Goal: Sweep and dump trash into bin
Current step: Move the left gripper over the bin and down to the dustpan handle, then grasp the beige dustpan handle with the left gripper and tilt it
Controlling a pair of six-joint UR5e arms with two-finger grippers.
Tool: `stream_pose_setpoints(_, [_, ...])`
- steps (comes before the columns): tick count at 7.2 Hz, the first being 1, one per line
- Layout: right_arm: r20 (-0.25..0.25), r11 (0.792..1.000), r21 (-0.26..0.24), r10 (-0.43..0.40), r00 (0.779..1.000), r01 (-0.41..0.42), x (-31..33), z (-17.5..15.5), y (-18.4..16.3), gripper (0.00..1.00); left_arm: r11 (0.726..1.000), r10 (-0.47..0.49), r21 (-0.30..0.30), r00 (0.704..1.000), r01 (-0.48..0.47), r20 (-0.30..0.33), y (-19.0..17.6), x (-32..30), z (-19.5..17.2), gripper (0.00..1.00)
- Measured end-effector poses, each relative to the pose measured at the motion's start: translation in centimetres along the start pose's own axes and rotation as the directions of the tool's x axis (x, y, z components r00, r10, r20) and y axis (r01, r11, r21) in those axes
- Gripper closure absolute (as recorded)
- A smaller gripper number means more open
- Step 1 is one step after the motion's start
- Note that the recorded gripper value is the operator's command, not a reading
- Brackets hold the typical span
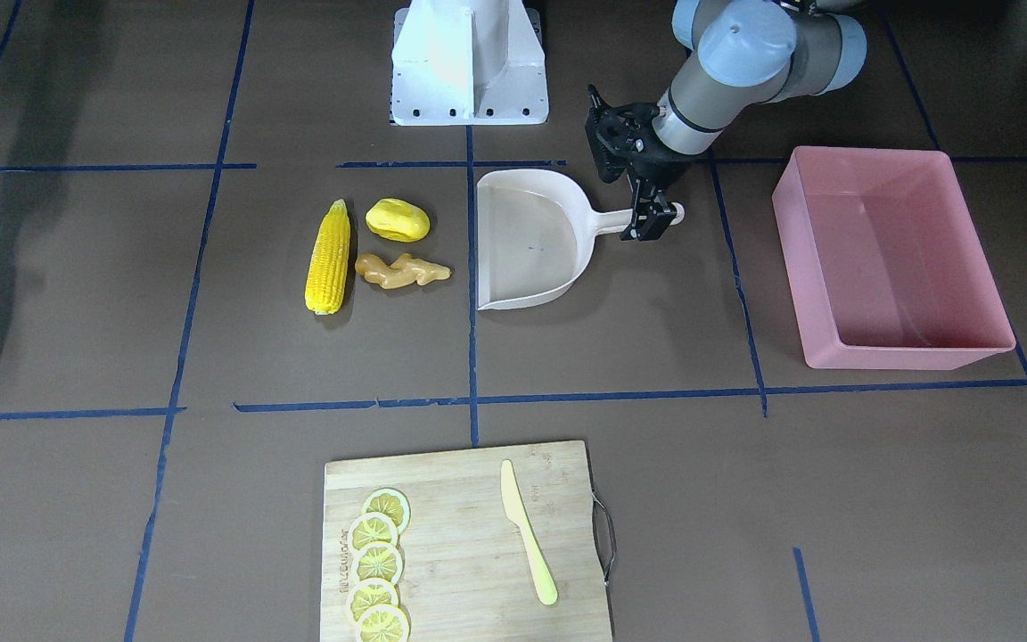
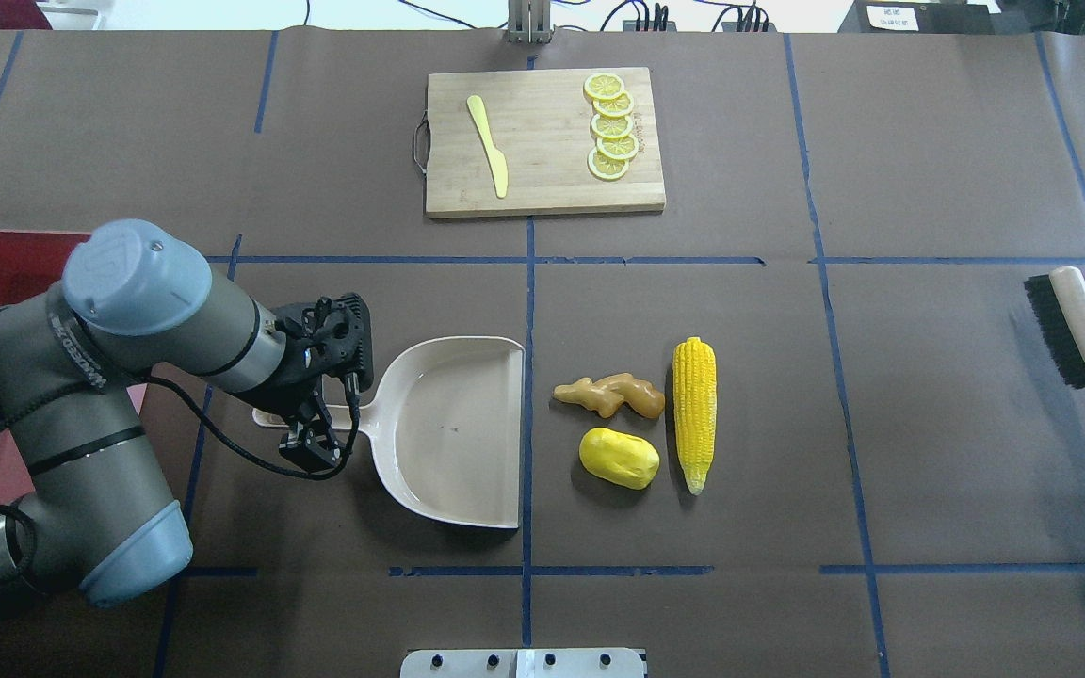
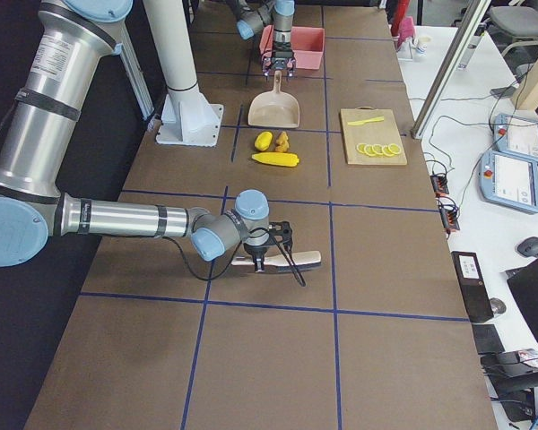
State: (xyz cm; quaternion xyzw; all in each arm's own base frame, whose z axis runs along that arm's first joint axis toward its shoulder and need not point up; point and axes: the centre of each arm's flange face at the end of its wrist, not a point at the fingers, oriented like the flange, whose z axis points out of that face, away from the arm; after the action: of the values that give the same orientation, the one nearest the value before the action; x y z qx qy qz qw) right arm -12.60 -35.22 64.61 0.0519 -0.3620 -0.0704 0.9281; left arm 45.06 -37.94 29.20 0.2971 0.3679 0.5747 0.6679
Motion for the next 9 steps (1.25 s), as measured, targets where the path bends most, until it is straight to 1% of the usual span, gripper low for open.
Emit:
stream_pose_setpoints(1, [0.0, 1.0, 0.0, 0.0, 1.0, 0.0, 0.0, 0.0, 0.0, 1.0, 0.999, 0.025, -0.034, 0.999, -0.024, 0.023, -0.3, 1.2, 1.5, 0.01])
stream_pose_setpoints(3, [0.001, 1.0, 0.0, 0.001, 1.0, -0.001, 0.0, 0.0, 0.0, 1.0, 0.996, 0.054, -0.07, 0.998, -0.052, 0.024, -0.5, 2.7, 3.5, 0.01])
stream_pose_setpoints(4, [0.001, 1.0, 0.0, 0.001, 1.0, -0.001, 0.0, 0.0, 0.0, 1.0, 0.995, 0.063, -0.083, 0.998, -0.061, 0.027, -0.5, 3.3, 4.3, 0.06])
stream_pose_setpoints(6, [0.001, 1.0, 0.0, 0.001, 1.0, -0.001, 0.0, 0.0, 0.0, 1.0, 0.991, 0.08, -0.109, 0.995, -0.073, 0.059, -0.5, 3.8, 5.7, 0.24])
stream_pose_setpoints(7, [0.0, 1.0, 0.0, 0.001, 1.0, -0.001, 0.0, 0.0, 0.0, 1.0, 0.991, 0.081, -0.115, 0.994, -0.073, 0.067, -0.5, 3.7, 5.8, 0.29])
stream_pose_setpoints(8, [0.0, 1.0, 0.0, 0.002, 1.0, -0.002, 0.0, 0.0, 0.0, 1.0, 0.99, 0.08, -0.119, 0.994, -0.071, 0.072, -0.5, 3.6, 5.8, 0.42])
stream_pose_setpoints(9, [0.0, 1.0, 0.0, 0.002, 1.0, -0.002, 0.0, 0.0, 0.0, 1.0, 0.99, 0.075, -0.126, 0.994, -0.065, 0.076, -0.4, 3.3, 5.7, 0.67])
